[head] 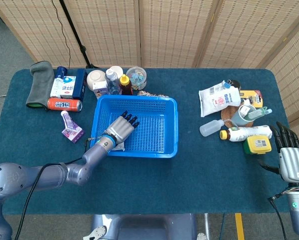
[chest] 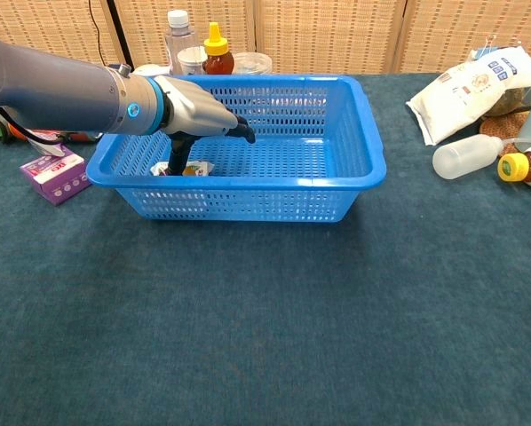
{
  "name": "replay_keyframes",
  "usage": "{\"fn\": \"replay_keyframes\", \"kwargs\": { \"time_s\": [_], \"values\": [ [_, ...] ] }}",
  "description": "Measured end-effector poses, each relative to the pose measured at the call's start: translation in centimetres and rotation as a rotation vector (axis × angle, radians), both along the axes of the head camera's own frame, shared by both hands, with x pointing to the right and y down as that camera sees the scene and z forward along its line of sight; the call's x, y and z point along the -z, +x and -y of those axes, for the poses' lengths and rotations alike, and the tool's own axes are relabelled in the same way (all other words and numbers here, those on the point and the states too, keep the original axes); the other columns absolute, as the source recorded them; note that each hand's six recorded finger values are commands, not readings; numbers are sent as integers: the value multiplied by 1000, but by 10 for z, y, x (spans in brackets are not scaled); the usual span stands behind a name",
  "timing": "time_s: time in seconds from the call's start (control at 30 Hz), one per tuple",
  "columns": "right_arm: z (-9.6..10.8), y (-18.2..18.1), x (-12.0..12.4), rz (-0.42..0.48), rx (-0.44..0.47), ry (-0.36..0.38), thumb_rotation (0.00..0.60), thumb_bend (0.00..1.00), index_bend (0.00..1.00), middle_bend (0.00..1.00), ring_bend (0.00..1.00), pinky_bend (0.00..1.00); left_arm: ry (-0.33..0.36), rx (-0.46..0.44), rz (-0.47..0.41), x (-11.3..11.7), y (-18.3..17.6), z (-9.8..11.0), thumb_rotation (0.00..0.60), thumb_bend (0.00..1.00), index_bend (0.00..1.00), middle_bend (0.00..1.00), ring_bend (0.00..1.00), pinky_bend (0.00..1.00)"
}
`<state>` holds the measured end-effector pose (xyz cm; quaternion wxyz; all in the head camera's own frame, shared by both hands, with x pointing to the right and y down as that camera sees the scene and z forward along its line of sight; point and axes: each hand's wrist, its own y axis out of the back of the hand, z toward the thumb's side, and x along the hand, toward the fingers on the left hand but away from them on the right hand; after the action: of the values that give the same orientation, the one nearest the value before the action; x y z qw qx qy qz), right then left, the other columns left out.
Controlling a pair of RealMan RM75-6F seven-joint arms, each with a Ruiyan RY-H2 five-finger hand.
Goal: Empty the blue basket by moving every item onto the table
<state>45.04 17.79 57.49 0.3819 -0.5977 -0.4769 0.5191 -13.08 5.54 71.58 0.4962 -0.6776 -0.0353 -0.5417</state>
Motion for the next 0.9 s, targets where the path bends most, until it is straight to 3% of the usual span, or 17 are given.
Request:
{"fn": "replay_keyframes", "kwargs": {
  "time_s": [0.4,0.9],
  "values": [
    [0,1,-2,-1,0,-8,600,0,0,0,0,66,35,-29,14,-16,13,0,600,69,0,0,0,0],
    [0,2,-5,-5,-2,-13,600,0,0,0,0,66,168,2,-78,-1,41,39,600,70,0,0,0,0]
  ]
}}
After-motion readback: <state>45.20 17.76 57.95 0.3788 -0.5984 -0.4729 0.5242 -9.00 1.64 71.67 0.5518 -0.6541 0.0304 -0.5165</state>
